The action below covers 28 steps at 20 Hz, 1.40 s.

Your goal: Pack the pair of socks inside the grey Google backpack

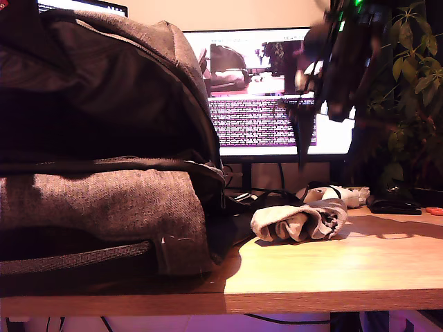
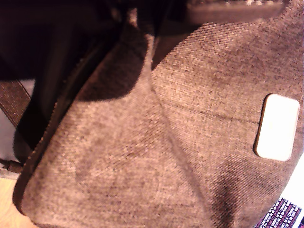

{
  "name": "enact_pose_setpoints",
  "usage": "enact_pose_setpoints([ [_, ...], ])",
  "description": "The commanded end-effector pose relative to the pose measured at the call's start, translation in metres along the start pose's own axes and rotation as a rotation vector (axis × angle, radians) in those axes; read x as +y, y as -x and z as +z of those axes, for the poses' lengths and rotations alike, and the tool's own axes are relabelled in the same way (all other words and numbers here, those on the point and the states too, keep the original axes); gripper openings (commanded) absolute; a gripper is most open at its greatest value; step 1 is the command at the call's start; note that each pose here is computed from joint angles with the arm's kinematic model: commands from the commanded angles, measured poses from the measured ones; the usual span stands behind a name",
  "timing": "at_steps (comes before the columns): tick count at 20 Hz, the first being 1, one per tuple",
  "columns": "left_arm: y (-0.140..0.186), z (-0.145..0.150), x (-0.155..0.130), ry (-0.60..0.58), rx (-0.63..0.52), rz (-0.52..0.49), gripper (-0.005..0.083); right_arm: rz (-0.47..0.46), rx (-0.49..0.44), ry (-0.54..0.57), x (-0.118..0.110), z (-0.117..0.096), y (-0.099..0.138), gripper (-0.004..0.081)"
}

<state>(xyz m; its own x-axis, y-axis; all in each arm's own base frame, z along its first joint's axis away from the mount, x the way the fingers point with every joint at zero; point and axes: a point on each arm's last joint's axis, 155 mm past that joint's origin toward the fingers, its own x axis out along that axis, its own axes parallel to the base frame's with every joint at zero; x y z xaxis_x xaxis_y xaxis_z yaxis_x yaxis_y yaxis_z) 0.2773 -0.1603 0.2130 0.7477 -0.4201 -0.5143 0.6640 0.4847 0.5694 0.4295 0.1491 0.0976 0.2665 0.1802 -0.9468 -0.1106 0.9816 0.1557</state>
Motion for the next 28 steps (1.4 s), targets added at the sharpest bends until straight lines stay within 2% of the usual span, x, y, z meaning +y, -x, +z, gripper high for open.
enact_pose_setpoints([
  [1,-0.001,0.007,0.003,0.008,-0.025,0.002,-0.0024,-0.004,0.007,-0.047,-0.003,0.001,-0.011,0.0606],
  [5,-0.001,0.009,0.000,0.008,-0.039,-0.013,-0.0024,-0.028,-0.024,-0.091,-0.013,0.013,-0.022,0.0606],
  [9,-0.001,0.010,0.001,0.007,-0.040,-0.012,-0.0024,-0.064,0.043,-0.117,-0.028,0.000,-0.039,0.0606],
  [13,-0.001,0.013,0.004,0.007,-0.055,0.001,-0.0024,-0.031,0.002,-0.129,-0.022,0.012,-0.046,0.0606],
  [16,-0.001,0.013,0.004,0.007,-0.055,0.001,-0.0024,-0.034,0.055,-0.145,-0.025,0.001,-0.061,0.0606],
  [19,-0.001,0.013,0.004,0.004,-0.055,0.001,-0.0024,0.009,0.049,-0.141,-0.016,0.005,-0.067,0.0592],
  [21,-0.001,0.013,0.004,0.000,-0.055,0.001,-0.0024,0.043,0.046,-0.132,-0.006,0.006,-0.067,0.0507],
  [22,-0.001,0.013,0.004,0.000,-0.055,0.002,-0.0024,0.044,0.047,-0.128,-0.004,0.005,-0.068,0.0425],
  [23,-0.001,0.013,0.004,0.001,-0.054,0.001,-0.0024,0.044,0.048,-0.126,-0.003,0.005,-0.068,0.0301],
  [24,-0.001,0.013,0.004,0.001,-0.054,0.001,-0.0024,0.046,0.048,-0.123,-0.002,0.005,-0.068,0.0118],
  [25,-0.001,0.013,0.004,0.001,-0.053,0.001,-0.0024,0.050,0.049,-0.120,0.000,0.004,-0.067,-0.0027],
  [28,-0.001,0.013,0.004,0.001,-0.055,0.001,-0.0024,0.066,0.056,-0.099,0.004,0.005,-0.057,-0.0013],
])
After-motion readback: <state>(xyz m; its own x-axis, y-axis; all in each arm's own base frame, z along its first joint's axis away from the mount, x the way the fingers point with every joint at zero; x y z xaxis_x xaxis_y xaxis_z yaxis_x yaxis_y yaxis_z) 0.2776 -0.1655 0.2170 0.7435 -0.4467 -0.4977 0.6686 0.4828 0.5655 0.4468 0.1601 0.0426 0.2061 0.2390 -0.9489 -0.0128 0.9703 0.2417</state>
